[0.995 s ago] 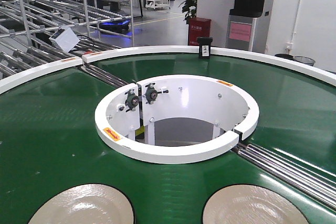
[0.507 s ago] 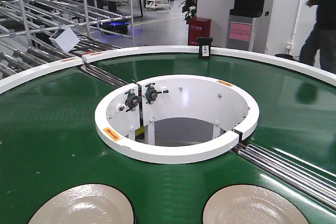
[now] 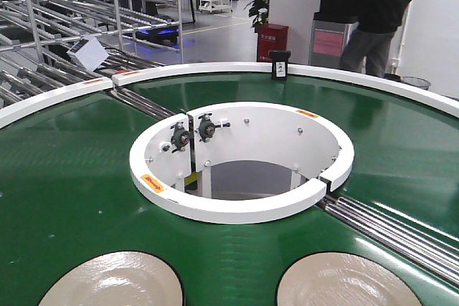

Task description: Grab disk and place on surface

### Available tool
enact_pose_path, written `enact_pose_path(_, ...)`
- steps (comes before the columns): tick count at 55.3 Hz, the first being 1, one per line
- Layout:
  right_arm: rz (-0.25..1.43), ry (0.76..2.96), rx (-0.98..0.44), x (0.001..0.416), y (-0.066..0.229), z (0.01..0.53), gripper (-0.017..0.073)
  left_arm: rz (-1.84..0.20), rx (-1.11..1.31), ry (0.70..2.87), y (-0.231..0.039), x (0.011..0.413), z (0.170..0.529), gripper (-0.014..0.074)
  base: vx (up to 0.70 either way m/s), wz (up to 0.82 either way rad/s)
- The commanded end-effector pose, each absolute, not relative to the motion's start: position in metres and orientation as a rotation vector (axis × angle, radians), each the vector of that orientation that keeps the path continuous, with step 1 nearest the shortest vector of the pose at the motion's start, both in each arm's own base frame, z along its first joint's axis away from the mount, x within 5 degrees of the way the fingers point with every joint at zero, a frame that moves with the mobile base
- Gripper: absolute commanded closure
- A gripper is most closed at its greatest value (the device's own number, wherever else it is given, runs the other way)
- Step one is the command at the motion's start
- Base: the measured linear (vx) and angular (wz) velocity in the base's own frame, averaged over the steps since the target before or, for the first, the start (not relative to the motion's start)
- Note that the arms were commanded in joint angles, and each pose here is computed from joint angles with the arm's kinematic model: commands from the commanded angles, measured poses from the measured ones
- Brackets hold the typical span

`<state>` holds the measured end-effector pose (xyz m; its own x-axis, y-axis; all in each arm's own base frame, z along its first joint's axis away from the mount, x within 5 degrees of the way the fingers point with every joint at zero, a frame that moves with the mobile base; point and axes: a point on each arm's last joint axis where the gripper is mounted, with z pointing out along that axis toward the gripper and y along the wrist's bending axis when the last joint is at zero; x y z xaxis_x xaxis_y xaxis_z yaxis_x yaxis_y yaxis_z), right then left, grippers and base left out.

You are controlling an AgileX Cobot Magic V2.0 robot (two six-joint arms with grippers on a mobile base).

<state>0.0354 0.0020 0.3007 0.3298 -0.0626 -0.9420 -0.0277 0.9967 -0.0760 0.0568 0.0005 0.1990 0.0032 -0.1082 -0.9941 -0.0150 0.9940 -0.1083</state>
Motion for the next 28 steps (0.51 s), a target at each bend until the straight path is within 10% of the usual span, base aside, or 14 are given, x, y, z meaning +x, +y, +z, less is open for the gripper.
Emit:
enact_pose_path(1, -0.044, 1.196, -0.080, 0.029, 0.001, 0.348, 0.0568, -0.069, -0.095, 1.526, 0.001, 0.055, 0.206, 0.0602, 0.00, 0.00)
enact_pose_path(28, -0.052, 1.483, -0.093, 0.101, 0.003, 0.374, 0.0556, -0.069, -0.095, 1.526, 0.001, 0.055, 0.206, 0.0602, 0.00, 0.00)
